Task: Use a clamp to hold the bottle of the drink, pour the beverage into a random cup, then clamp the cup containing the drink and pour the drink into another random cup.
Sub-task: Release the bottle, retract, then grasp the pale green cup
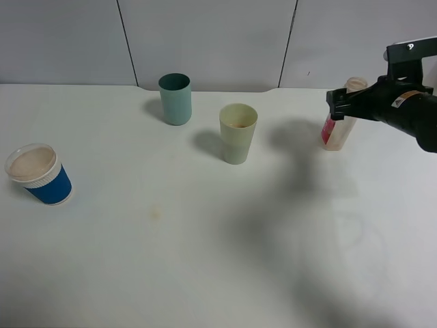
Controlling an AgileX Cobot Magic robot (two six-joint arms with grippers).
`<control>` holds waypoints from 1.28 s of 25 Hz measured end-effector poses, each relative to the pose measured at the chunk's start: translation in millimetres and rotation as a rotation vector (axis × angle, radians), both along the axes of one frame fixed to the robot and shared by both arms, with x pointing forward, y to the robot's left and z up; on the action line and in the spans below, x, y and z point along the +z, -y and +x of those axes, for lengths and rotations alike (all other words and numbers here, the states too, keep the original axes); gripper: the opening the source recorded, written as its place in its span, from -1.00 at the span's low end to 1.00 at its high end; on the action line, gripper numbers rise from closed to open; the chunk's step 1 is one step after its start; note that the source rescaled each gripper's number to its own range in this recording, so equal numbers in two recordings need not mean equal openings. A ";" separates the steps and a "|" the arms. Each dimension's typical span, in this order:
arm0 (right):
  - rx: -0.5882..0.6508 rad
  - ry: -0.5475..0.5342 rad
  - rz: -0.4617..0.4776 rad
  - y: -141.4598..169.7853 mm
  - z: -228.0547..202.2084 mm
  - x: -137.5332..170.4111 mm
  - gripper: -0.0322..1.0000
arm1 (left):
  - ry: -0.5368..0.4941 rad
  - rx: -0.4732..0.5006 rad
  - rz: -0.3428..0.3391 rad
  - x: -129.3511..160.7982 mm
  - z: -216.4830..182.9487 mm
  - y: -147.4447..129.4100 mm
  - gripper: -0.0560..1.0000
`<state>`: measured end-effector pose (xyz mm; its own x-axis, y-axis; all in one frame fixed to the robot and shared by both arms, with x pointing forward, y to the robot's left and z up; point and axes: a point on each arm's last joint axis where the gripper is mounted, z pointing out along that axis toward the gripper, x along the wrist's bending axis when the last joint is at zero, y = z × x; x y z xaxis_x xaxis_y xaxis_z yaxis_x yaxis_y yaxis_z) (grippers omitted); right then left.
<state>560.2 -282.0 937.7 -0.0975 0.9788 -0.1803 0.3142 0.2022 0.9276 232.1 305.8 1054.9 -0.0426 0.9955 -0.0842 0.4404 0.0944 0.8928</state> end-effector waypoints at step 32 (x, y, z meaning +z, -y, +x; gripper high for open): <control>-0.022 0.017 0.133 4.1 -104.4 139.5 1.00 | 0.000 0.000 0.000 0.0 0.0 0.0 0.94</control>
<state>455.8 -286.1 1077.2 -0.0736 0.9960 -0.0506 0.3008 0.0706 0.9511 232.1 305.8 1054.9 -0.0426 0.9955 -0.0842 0.4404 0.0944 0.8928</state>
